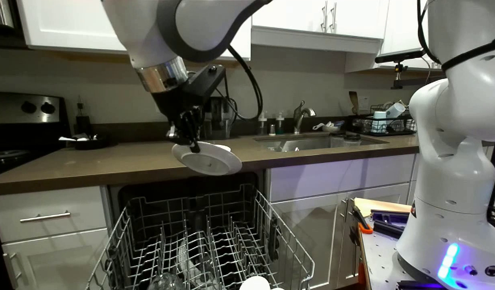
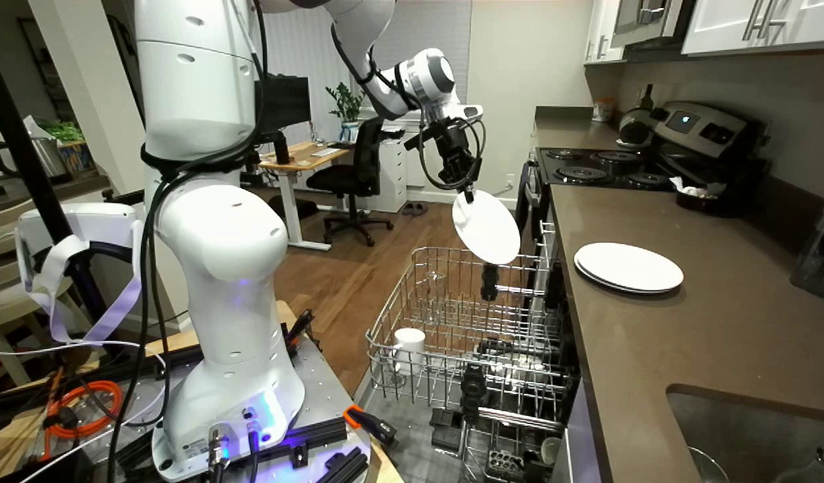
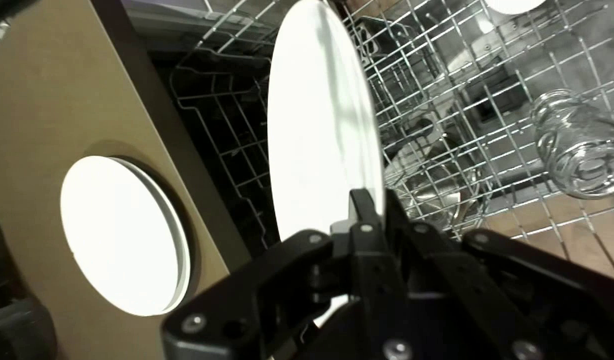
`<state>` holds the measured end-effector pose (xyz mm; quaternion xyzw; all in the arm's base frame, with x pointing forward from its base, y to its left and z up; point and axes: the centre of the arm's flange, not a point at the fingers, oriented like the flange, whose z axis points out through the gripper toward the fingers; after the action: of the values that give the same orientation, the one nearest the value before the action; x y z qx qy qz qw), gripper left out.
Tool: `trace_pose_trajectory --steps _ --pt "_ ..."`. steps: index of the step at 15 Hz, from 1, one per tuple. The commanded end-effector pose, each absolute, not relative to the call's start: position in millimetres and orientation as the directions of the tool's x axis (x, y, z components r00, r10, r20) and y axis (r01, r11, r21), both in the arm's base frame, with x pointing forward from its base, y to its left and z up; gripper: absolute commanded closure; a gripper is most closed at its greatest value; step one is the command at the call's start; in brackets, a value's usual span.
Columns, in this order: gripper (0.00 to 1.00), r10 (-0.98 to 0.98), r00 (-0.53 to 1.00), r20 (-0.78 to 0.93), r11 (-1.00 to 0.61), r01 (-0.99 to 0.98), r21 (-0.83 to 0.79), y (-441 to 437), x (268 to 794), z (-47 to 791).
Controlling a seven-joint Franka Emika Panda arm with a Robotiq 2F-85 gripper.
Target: Remove the top most white plate from the stack and place it on the dishwasher rack
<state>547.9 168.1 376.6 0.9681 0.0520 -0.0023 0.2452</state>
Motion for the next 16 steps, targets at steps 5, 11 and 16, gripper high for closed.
trace_pose_trajectory --steps 5,11,16 --pt "0.93 0.279 0.96 0.013 -0.945 0.272 0.179 95.2 478.6 387.8" --pt "0.93 0.434 0.899 0.064 -0.9 0.435 -0.002 89.8 445.8 365.6" --pt "0.93 0.592 0.806 -0.009 -0.806 0.591 -0.023 90.7 427.4 331.0"
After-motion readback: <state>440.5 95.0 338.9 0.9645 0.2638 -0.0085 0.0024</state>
